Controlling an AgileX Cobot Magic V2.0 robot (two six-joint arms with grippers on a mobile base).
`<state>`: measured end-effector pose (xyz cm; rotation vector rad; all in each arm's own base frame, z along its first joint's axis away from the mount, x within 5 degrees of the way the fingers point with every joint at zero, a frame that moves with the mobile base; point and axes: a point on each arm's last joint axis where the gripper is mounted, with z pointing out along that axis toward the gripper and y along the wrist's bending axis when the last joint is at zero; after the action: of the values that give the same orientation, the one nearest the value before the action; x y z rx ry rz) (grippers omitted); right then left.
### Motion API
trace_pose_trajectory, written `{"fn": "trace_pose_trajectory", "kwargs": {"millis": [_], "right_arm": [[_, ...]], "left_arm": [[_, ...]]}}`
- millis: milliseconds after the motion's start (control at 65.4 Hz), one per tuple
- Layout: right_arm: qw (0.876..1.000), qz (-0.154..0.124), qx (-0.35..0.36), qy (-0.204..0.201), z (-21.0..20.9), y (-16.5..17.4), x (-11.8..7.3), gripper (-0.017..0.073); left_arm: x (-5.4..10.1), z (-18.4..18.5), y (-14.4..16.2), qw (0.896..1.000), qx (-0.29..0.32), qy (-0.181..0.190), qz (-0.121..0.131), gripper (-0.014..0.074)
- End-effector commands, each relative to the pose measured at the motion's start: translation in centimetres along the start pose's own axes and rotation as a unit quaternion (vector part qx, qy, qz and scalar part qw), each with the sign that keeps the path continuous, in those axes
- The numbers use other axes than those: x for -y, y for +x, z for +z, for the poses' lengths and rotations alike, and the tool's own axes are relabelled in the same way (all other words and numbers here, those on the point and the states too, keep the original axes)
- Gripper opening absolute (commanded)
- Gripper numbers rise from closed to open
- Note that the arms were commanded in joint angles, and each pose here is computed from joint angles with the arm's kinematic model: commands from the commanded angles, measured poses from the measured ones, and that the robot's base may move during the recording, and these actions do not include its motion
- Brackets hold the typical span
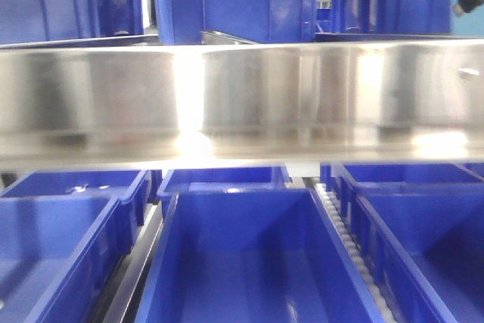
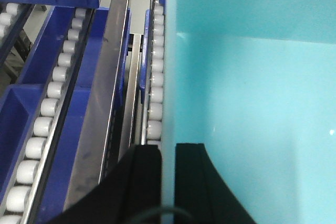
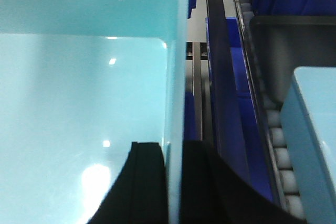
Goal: Move two blue bins to right shelf middle
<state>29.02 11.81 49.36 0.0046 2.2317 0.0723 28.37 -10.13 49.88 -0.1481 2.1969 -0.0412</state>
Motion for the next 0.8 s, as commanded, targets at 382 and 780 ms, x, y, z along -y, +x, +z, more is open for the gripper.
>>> {"fn": "trace_pose_trajectory", "kwargs": {"millis": [382, 780], "right_arm": [[1.000, -0.007, 0.029, 0.005, -0.89, -0.55, 0.32, -0.0162], [1.000, -0.007, 0.029, 0.005, -0.89, -0.55, 0.32, -0.0162]], "left_arm": [[-0.13, -0.99, -0.57, 1.000, 0.028, 0.006, 0.001, -0.0111], [-0.13, -0.99, -0.57, 1.000, 0.028, 0.006, 0.001, -0.0111]]}}
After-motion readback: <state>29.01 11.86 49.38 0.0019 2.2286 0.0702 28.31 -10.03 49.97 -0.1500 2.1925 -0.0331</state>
